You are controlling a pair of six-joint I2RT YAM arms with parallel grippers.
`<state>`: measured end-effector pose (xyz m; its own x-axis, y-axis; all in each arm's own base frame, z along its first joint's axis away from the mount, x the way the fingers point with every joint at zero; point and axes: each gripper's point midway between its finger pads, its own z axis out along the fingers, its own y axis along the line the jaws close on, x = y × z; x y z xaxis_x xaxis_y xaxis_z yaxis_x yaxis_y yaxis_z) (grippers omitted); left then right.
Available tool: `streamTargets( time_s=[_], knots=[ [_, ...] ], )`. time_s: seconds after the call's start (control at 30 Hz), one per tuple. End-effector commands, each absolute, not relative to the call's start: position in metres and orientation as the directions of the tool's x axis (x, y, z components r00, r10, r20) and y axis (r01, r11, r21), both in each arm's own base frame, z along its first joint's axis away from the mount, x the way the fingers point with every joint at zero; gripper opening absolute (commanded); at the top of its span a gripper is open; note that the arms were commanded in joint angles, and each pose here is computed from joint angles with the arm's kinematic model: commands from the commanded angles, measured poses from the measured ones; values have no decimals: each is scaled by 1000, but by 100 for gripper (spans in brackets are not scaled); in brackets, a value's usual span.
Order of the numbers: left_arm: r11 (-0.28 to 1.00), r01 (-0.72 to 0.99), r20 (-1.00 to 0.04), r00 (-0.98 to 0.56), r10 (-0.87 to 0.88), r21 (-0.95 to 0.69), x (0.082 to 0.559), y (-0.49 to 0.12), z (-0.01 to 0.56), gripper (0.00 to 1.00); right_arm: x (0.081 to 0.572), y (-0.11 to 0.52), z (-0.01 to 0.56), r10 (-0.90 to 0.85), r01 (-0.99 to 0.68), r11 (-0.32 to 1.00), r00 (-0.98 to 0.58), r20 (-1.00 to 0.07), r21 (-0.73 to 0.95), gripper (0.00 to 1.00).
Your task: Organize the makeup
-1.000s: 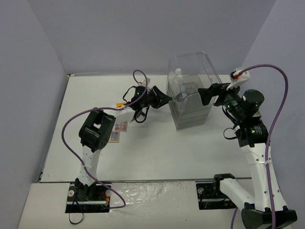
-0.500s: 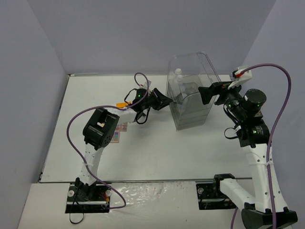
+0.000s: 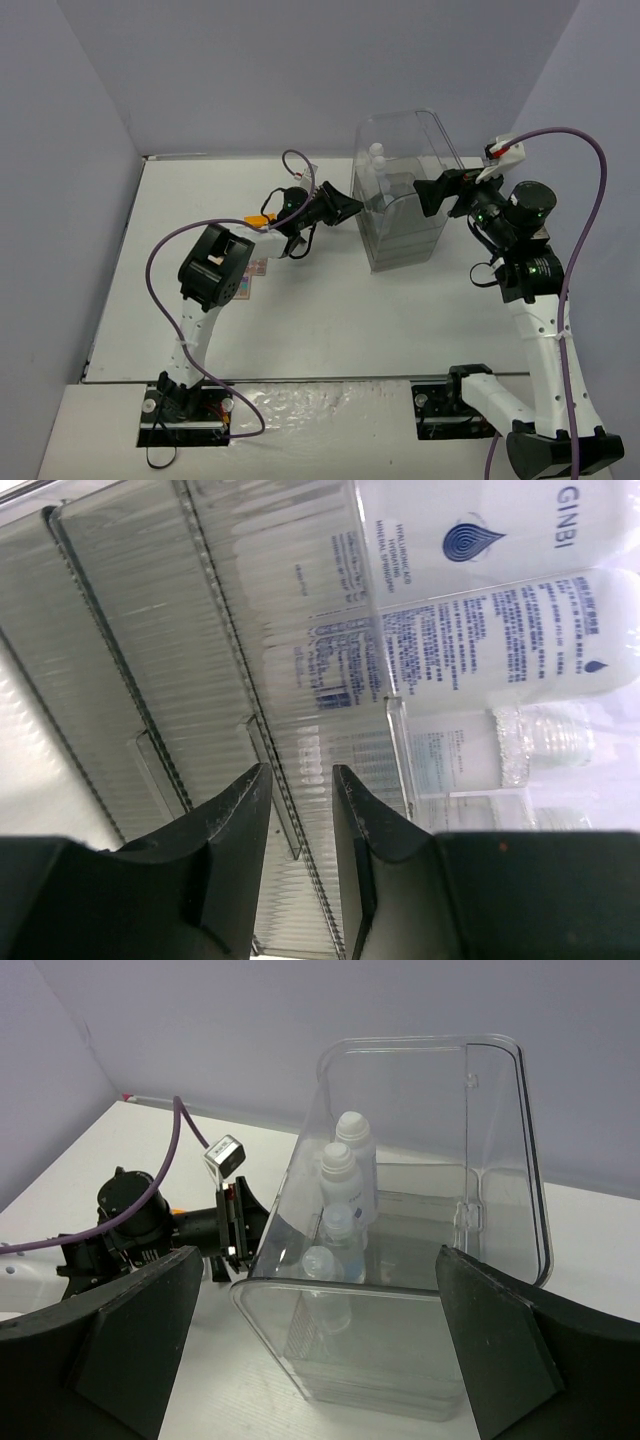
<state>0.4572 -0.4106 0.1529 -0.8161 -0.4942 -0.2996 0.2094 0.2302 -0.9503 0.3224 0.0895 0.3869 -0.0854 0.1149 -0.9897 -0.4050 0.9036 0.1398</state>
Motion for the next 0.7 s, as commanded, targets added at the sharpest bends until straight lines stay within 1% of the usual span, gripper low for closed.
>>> streamTargets(
  time_s=[0.0, 0.1, 0.23, 0.4, 0.6, 0.67],
  knots=[
    [84, 388, -372, -769, -520, -918, 453, -417, 220, 27, 320, 97, 426, 130, -453, 885, 27, -991, 104, 100],
    [77, 388, -369, -774, -515, -919, 451, -418, 218, 26, 320, 98, 426, 134, -454, 884, 26, -991, 107, 100],
    [77, 377, -361, -780, -511, -923, 451, -419, 212, 23, 325, 97, 422, 134, -450, 886, 17, -991, 112, 100],
    [91, 359, -353, -784, -512, -929, 450, -416, 201, 25, 335, 93, 428, 130, -422, 900, 29, -991, 106, 100],
    [110, 342, -348, -783, -516, -933, 452, -414, 192, 25, 360, 77, 432, 171, -327, 932, 13, -985, 157, 100],
    [117, 340, -350, -784, -513, -933, 451, -414, 191, 26, 369, 67, 436, 183, -281, 944, 12, -983, 172, 99]
  ],
)
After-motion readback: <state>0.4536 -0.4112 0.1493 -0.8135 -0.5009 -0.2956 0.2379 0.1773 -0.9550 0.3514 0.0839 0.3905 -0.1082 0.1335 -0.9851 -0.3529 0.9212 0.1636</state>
